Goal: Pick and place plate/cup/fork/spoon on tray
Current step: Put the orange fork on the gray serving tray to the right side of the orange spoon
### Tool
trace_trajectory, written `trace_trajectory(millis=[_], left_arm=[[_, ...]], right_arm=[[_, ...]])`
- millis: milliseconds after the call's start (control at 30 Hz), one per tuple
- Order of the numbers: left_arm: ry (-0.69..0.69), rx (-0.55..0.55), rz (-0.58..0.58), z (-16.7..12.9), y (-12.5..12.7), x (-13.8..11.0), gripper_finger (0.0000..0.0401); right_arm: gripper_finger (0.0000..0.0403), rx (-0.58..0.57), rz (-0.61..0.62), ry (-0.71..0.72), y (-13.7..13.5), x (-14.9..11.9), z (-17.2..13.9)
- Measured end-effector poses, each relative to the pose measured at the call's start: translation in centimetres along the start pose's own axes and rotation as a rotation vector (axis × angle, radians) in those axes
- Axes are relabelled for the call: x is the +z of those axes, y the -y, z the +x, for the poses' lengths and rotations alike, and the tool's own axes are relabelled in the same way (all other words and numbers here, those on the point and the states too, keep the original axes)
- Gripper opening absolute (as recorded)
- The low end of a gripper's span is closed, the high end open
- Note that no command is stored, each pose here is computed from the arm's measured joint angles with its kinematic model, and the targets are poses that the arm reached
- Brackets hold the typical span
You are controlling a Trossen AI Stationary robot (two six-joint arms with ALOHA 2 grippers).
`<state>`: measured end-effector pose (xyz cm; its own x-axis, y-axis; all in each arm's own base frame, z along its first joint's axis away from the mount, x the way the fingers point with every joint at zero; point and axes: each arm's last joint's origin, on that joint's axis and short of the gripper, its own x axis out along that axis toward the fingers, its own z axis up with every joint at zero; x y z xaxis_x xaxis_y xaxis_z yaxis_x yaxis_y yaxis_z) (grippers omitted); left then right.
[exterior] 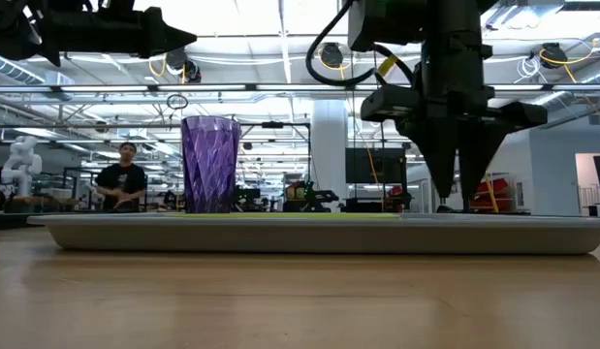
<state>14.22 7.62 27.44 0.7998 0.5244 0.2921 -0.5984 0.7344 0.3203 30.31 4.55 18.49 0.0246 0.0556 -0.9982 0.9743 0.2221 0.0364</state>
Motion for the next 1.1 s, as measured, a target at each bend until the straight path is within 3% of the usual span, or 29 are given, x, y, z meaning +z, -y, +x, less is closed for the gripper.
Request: trace_trajectory(millis=[267,833,1100], left_arm=[[-0.004,-0.001,-0.026,0.0,0.0,0.0,0.0076],[-0.008,-0.003,-0.080,0.0,0.0,-0.1,0.0076],[-0.013,-0.010,-0.093,0.0,0.1,-0.1,0.0076]], right_arm=[[0.0116,-0.138,-0.001,0.016,1.3,-0.2,-0.1],[0.0116,-0.138,-0.007,0.043,1.4,-0.6,0.2],[0.0116,-0.083,0.035,0.016,1.0,-1.1,0.7]])
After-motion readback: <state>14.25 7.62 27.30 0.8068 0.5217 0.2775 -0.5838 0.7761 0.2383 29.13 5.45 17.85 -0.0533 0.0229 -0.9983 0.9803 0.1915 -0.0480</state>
